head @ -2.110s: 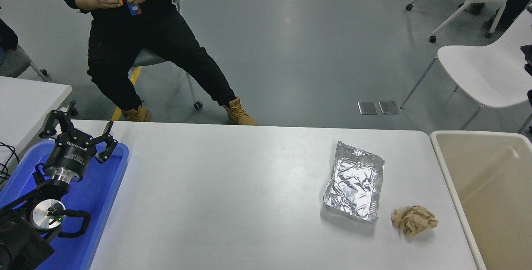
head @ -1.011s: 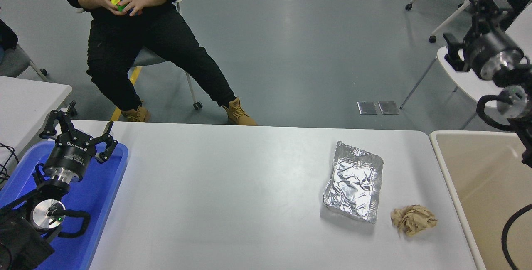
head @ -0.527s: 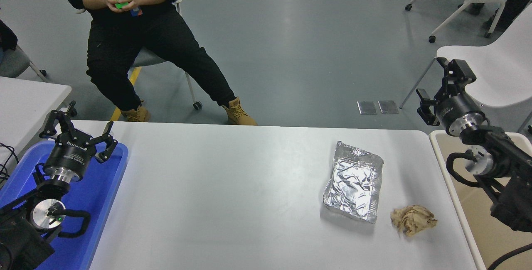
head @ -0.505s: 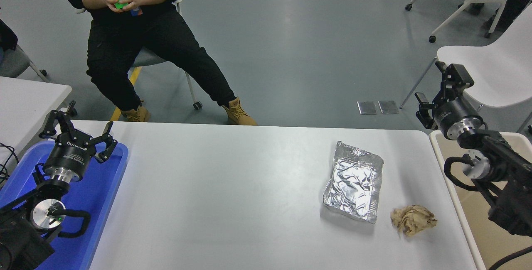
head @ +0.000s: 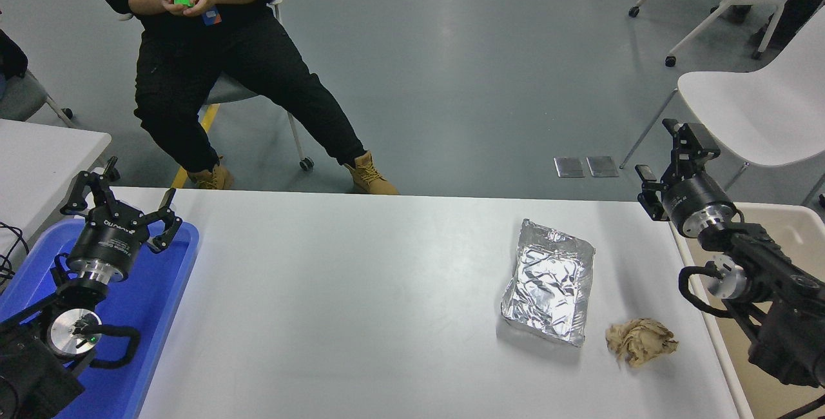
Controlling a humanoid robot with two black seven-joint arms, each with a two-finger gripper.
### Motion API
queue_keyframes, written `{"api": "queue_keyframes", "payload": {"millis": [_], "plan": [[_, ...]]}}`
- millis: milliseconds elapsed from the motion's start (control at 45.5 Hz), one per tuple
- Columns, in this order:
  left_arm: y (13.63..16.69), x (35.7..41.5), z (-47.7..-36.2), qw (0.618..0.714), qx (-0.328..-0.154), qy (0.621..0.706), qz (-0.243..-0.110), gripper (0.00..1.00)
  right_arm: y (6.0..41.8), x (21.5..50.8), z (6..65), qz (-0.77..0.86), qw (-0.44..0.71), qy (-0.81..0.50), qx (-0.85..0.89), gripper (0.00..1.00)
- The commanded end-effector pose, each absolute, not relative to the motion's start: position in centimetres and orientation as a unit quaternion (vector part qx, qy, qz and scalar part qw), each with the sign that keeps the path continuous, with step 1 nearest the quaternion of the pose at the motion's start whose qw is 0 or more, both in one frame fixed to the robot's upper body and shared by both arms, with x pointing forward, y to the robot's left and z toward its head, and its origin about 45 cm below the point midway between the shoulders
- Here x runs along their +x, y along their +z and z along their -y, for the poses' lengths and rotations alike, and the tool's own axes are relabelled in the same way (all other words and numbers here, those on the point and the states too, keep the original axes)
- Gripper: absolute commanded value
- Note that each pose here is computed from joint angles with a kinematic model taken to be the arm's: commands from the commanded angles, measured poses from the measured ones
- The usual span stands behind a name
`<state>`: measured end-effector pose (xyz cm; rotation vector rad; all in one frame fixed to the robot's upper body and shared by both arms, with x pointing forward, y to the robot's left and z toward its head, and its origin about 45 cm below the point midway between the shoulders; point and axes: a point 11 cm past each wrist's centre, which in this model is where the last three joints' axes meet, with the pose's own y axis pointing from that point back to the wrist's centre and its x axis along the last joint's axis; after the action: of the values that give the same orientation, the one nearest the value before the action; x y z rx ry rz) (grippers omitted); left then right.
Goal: Clean the table surface
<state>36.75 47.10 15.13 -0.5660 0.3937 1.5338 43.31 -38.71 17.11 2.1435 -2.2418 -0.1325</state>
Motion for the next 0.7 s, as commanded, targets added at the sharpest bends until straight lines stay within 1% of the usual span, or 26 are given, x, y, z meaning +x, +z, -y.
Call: {"api": "queue_keyframes", "payload": {"millis": [0,44,132,154,176,308,396,440,462,527,549,571,637,681], "plan": [[15.12,36.75,-47.1,0.6669,-0.251,0.6796,-0.175,1.00,16.9,43.0,39.3,0.721,0.033,-0.034,0.691,0.98],[15.16,36.74,-47.2,0.6668,-0.251,0.6800,-0.174,1.00,16.9,42.9,39.4,0.720,0.038,-0.030,0.692,0.98],[15.12,36.75,-47.1,0.6669,-0.251,0.6796,-0.175,1.00,16.8,42.8,39.5,0.711,0.062,-0.014,0.700,0.98],[15.16,36.74,-47.2,0.6668,-0.251,0.6800,-0.174,1.00,16.8,42.8,39.5,0.709,0.068,-0.010,0.702,0.99],[15.12,36.75,-47.1,0.6669,-0.251,0.6796,-0.175,1.00,16.8,42.8,39.6,0.706,0.074,-0.006,0.704,0.99],[15.12,36.75,-47.1,0.6669,-0.251,0.6796,-0.175,1.00,16.8,42.4,40.6,0.695,0.112,0.013,0.710,0.98],[15.16,36.74,-47.2,0.6668,-0.251,0.6800,-0.174,1.00,17.6,42.5,41.5,0.680,0.150,0.042,0.716,0.98],[15.12,36.75,-47.1,0.6669,-0.251,0.6796,-0.175,1.00,18.1,42.6,42.0,0.666,0.179,0.064,0.721,0.98],[15.12,36.75,-47.1,0.6669,-0.251,0.6796,-0.175,1.00,18.6,42.6,42.4,0.646,0.213,0.089,0.727,0.98],[15.16,36.74,-47.2,0.6668,-0.251,0.6800,-0.174,1.00,19.3,42.9,42.5,0.607,0.267,0.130,0.737,0.98],[15.16,36.74,-47.2,0.6668,-0.251,0.6800,-0.174,1.00,19.6,43.0,42.6,0.577,0.306,0.159,0.740,0.99],[15.12,36.75,-47.1,0.6669,-0.251,0.6796,-0.175,1.00,19.8,43.1,42.6,0.562,0.324,0.173,0.742,0.98],[15.17,36.74,-47.2,0.6664,-0.251,0.6801,-0.174,1.00,20.3,43.0,43.1,0.516,0.378,0.211,0.739,0.98],[15.12,36.75,-47.1,0.6669,-0.251,0.6796,-0.175,1.00,20.6,43.0,43.3,0.487,0.408,0.233,0.737,0.98]]}}
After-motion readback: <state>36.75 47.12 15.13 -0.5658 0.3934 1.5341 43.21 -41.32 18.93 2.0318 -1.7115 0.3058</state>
